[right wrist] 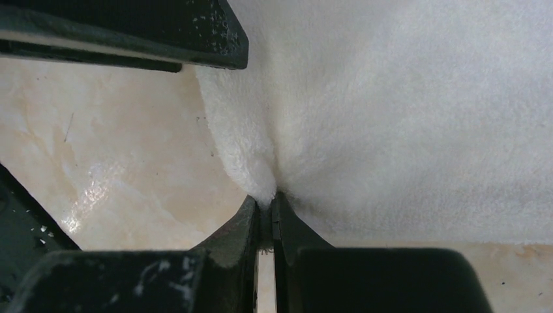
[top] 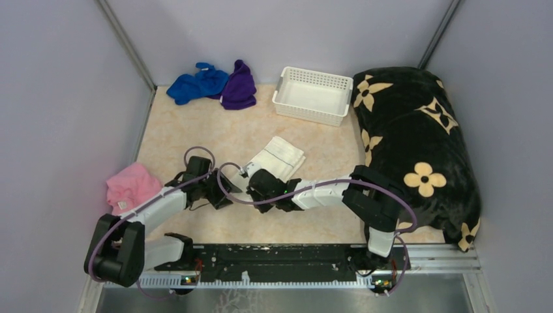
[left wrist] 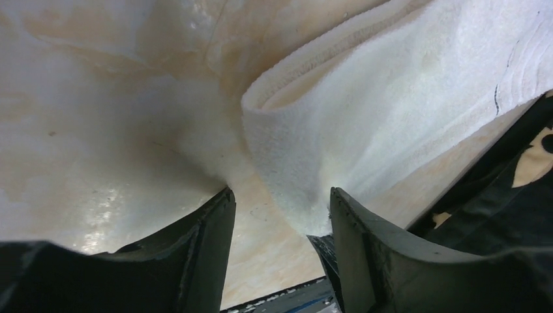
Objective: Roll the towels
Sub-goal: Roll the towel at the center of the board.
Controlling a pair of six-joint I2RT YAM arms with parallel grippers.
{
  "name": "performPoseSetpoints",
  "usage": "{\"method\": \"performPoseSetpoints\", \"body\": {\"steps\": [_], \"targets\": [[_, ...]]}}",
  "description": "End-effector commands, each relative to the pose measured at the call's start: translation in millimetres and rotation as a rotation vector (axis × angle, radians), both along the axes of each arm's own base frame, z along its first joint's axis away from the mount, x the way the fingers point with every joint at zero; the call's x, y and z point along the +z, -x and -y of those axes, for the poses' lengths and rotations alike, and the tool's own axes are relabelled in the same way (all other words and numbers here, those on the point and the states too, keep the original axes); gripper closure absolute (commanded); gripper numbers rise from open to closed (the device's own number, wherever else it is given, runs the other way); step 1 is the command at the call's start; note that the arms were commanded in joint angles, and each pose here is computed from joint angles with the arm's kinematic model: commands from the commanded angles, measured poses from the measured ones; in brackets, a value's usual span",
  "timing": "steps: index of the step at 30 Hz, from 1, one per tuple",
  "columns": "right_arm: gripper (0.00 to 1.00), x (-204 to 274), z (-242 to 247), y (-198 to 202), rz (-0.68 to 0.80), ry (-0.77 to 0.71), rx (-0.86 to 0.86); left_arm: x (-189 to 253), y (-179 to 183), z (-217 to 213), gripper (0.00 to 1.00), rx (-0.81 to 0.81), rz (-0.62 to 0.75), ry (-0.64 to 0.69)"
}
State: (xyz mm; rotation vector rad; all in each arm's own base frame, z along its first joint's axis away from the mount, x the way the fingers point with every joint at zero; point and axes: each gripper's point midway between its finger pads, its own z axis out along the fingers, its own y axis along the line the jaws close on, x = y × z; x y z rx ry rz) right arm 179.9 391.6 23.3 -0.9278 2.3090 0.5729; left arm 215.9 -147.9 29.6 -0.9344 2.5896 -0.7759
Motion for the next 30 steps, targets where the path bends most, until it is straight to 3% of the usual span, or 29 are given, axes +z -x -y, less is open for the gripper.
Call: {"method": "performPoseSetpoints", "body": {"steps": [1,19,23,30], "targets": [[0.96,3.6,0.1,9.6,-0.08,-0.063,-0.028,-10.7,-0.5,1.1,0.4,0.056,-0.03,-0.028],[0.98,14.8,8.2,12.7,-0.131,-0.149,-0.029,-22.0,-34.6,-23.4,0.74,0.087,-0.032,-0.236],[0.99,18.7,9.0,10.8,-0.187,-0.193,-0.03,-14.4,-38.7,-34.3,0.71,0.08,-0.018,-0.298],[1.0,22.0,9.2,4.7,-0.392,-0.322,-0.047,11.3,-48.8,-30.8,0.48,0.013,0.084,-0.291]]}}
